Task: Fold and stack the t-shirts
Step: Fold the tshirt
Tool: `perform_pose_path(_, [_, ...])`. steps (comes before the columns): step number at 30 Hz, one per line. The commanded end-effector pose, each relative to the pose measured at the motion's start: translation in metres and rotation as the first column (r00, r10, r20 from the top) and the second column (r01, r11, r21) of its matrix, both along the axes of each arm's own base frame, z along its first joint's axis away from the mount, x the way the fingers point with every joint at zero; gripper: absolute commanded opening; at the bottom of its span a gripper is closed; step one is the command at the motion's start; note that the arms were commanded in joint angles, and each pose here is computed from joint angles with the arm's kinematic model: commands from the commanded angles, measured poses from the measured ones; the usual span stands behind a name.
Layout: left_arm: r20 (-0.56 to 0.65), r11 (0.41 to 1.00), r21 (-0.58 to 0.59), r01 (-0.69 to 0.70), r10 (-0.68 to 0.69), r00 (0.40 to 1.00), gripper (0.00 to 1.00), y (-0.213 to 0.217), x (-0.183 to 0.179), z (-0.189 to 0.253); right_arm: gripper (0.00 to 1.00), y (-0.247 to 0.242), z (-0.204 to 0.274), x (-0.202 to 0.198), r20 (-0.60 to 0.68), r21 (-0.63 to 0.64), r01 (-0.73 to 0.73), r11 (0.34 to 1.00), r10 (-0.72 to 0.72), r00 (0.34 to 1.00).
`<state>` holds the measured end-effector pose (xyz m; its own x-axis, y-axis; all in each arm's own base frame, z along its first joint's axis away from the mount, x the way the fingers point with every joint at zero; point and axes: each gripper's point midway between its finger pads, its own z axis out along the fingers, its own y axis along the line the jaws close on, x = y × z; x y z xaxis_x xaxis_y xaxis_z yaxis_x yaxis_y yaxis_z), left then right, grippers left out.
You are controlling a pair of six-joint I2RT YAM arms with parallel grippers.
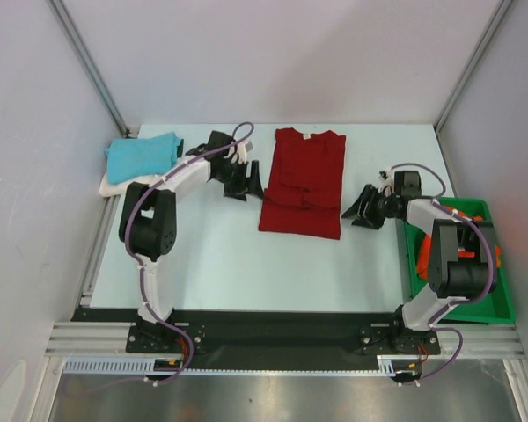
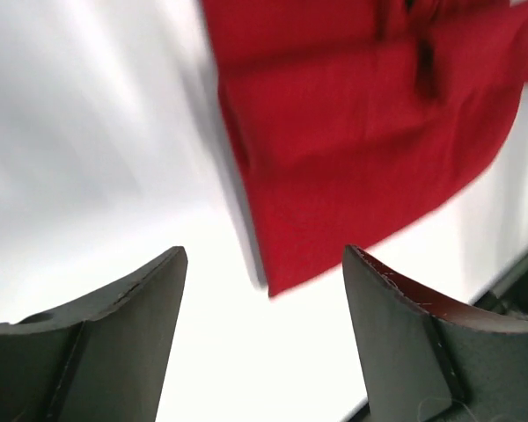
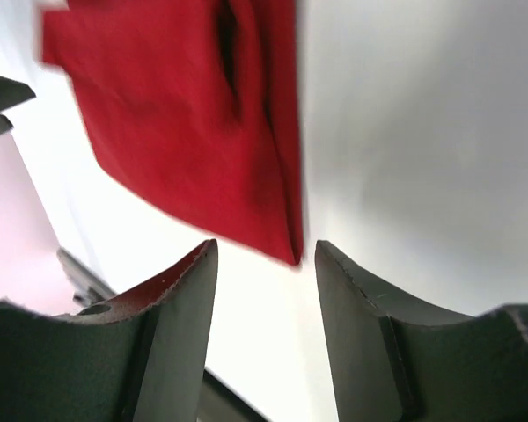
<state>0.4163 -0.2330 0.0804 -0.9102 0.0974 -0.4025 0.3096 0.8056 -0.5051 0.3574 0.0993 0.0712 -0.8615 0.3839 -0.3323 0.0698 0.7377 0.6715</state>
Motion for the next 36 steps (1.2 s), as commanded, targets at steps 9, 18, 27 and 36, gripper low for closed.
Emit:
perform_pose_path(9, [-0.267, 0.984, -0.178, -0.013, -0.036, 0.963, 0.75, -0.007, -0.071, -0.025, 0.55, 0.017, -0.033, -0.06, -0.152, 0.086, -0.04, 0.995, 0.053, 0.987])
perform_pose_path(18, [-0.309, 0.976, -0.218, 0.013, -0.082, 0.948, 0.66, -0.028, -0.077, -0.036, 0.52, 0.017, -0.043, -0.05, -0.172, 0.096, -0.004, 0.995, 0.021, 0.985])
perform_pose_path(27, [-0.325, 0.977, -0.213, 0.011, -0.081, 0.942, 0.6, -0.029, -0.078, -0.042, 0.49, 0.023, -0.052, -0.052, -0.206, 0.102, -0.004, 0.995, 0.025, 0.978])
perform_pose_path(36, [-0.339, 0.978, -0.208, 0.005, -0.077, 0.938, 0.49, -0.031, -0.076, -0.049, 0.43, 0.027, -0.061, -0.048, -0.226, 0.111, 0.003, 0.994, 0.022, 0.974])
